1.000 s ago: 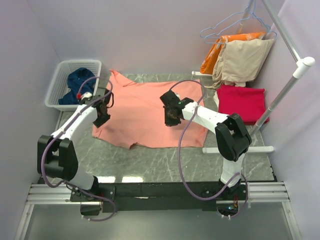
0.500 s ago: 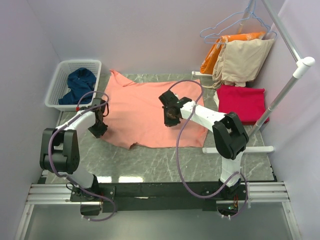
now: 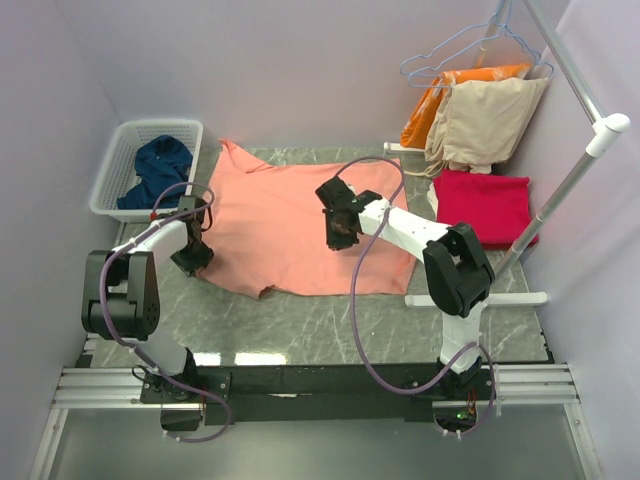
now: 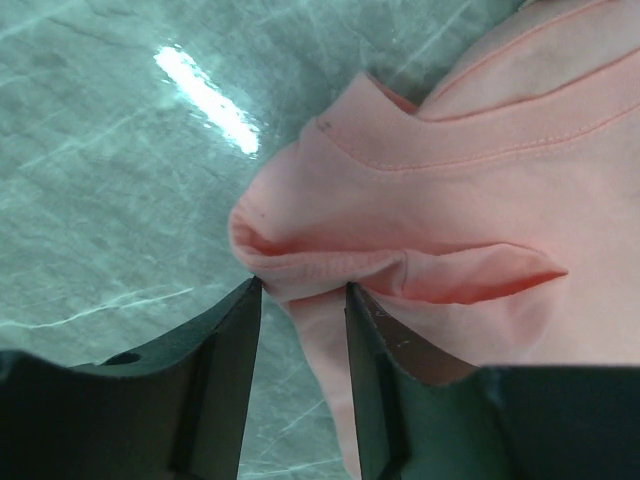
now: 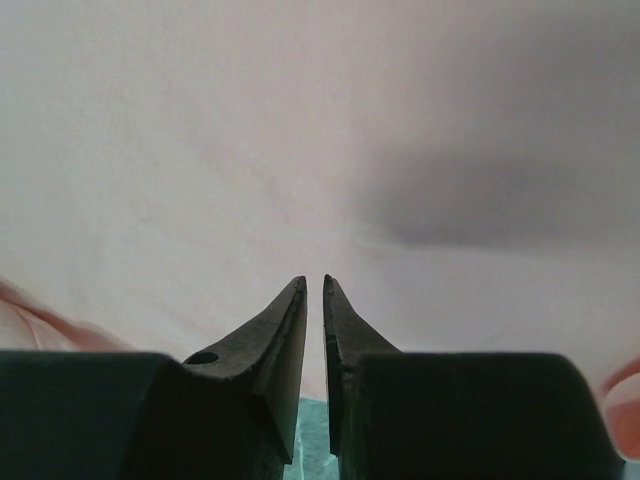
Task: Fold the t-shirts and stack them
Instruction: Flatten the tshirt out
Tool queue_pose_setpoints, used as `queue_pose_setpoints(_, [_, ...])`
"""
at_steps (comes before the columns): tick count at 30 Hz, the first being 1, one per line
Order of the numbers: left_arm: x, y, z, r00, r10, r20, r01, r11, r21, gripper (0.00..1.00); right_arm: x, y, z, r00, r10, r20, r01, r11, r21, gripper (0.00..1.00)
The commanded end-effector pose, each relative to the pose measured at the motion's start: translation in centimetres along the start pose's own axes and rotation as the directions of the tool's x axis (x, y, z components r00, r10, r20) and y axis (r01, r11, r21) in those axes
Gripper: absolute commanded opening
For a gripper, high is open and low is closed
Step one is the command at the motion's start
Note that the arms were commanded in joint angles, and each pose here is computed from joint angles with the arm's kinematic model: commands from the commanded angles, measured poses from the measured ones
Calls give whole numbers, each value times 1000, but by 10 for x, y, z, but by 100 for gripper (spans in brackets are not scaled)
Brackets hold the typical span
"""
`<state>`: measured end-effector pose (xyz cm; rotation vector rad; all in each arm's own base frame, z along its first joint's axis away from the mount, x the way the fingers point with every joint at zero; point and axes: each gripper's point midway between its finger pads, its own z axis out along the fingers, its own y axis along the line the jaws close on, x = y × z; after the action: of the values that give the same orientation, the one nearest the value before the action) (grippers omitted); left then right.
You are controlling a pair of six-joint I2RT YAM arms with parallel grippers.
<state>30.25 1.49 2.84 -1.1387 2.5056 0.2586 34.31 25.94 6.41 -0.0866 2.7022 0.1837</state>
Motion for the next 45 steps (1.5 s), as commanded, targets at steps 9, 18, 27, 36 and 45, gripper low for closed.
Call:
queue_pose_setpoints(9, [12,-15,-8,997,23,-72,-16,994,105,43,-17,6,-3,999,10,35,-10,1000,6,19])
queue_pose_setpoints(18, [11,-19,-6,996,36,-80,-27,994,110,39,-19,9,-1,999,17,30,-17,1000,6,18])
queue_pose_setpoints(27, [8,-24,-14,995,49,-88,-38,991,129,32,-22,9,0,999,26,32,-26,1000,13,18])
queue_pose_setpoints(36, [-3,-28,-41,997,56,-55,-46,986,162,41,-21,10,2,999,27,26,-27,1000,9,17])
queue_pose_setpoints(45, [11,-29,-31,993,73,-88,-59,987,149,41,-21,9,2,999,21,29,-21,1000,16,17])
